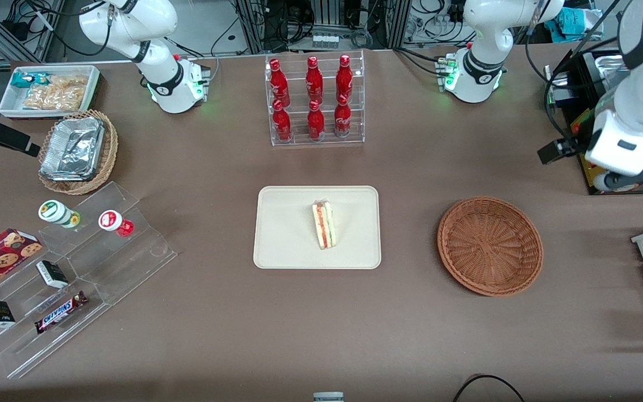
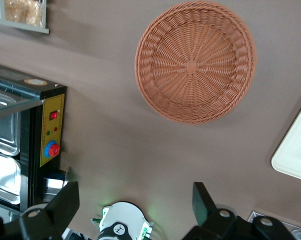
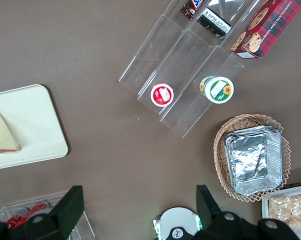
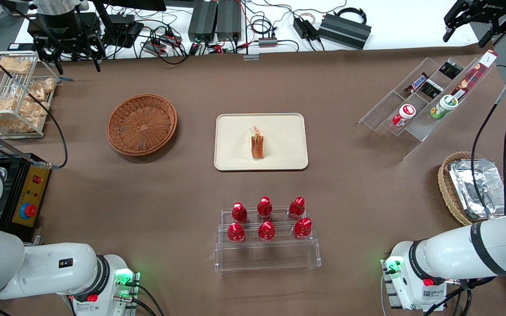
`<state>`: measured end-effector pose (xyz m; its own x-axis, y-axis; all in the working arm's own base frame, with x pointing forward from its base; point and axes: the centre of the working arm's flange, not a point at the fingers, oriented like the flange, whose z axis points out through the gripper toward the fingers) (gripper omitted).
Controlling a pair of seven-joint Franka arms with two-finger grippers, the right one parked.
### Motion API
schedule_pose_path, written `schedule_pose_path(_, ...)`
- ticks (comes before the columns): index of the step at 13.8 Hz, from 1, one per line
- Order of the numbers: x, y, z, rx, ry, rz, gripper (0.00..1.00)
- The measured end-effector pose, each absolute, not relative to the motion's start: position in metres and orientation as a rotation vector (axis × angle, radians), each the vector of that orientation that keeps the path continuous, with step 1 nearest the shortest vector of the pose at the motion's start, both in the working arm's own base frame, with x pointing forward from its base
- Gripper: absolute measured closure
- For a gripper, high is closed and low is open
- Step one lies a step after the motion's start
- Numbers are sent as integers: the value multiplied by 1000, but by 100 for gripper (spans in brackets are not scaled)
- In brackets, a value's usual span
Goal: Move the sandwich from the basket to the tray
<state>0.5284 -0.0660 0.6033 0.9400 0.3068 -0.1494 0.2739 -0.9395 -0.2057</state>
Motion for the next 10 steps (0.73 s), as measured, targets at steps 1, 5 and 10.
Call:
schedule_pose_path(1,520,-63,604,-2911,-451,263,0)
schedule_pose_path(5,517,-55,606,-2909,-477,258,0)
schedule_pose_path(10,523,-43,603,-2903,-506,291,0)
